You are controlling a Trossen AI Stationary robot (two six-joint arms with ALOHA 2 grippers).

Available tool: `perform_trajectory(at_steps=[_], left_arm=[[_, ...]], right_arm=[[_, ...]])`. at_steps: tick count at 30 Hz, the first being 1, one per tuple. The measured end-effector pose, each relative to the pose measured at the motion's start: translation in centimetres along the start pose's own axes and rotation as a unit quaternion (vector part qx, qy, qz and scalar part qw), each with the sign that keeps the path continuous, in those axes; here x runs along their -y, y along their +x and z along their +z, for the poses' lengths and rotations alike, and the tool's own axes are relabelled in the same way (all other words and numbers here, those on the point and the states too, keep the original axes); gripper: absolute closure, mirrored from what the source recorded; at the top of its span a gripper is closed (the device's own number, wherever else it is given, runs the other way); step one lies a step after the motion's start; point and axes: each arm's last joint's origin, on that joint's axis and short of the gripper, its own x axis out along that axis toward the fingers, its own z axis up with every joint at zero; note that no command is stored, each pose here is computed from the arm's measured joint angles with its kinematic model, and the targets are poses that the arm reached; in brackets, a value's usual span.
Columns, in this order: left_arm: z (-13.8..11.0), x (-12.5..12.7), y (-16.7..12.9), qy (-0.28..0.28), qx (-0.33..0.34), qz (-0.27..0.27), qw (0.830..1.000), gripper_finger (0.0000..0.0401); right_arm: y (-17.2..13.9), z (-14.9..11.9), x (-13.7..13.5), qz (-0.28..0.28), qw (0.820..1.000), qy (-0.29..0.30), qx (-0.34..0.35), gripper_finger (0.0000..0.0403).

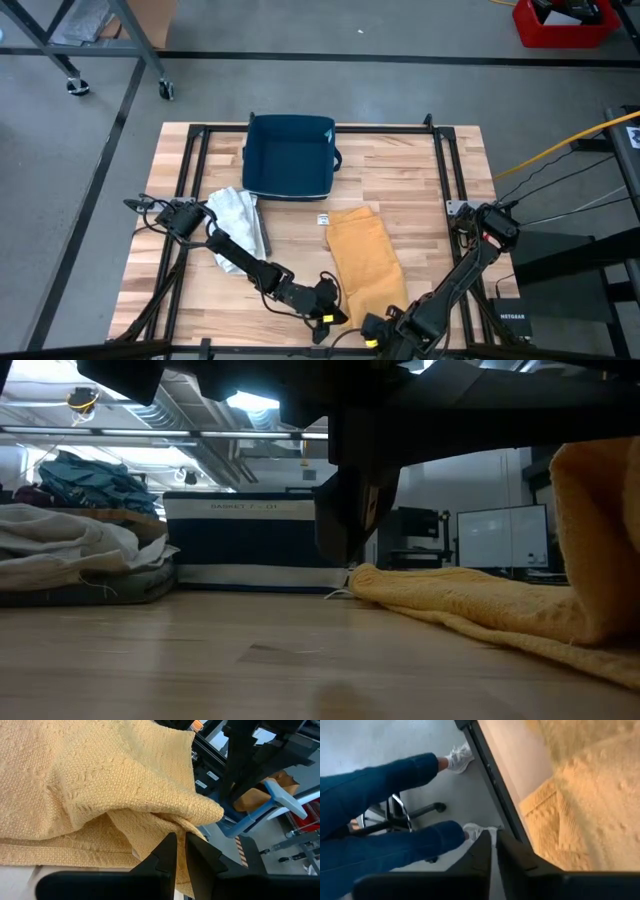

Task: Fold towel
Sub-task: Fold the yellow towel

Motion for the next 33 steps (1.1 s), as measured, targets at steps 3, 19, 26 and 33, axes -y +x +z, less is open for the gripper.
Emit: perform_trajectory(at_steps=[3,19,26,33], left_arm=[[0.0,0.0,0.0,0.001,0.0,0.0,1.0,0.037],[-0.01,-0.01,0.0,0.001,0.0,0.0,1.0,0.037],[-0.02,-0.02,0.0,0.002,-0.001,0.001,1.0,0.037],[-0.03,-0.03,0.0,0.002,-0.001,0.001,1.0,0.037]], right_arm=[[0.0,-0.03,0.03,-0.002,1.0,-0.007,0.002,0.033],[-0.03,0.6,0.26,-0.03,0.989,-0.128,0.063,0.0246],[-0.03,0.38,0.63,-0.041,0.989,-0.142,0.032,0.0291],[-0.01,0.91,0.32,-0.014,0.991,-0.132,0.02,0.0308]])
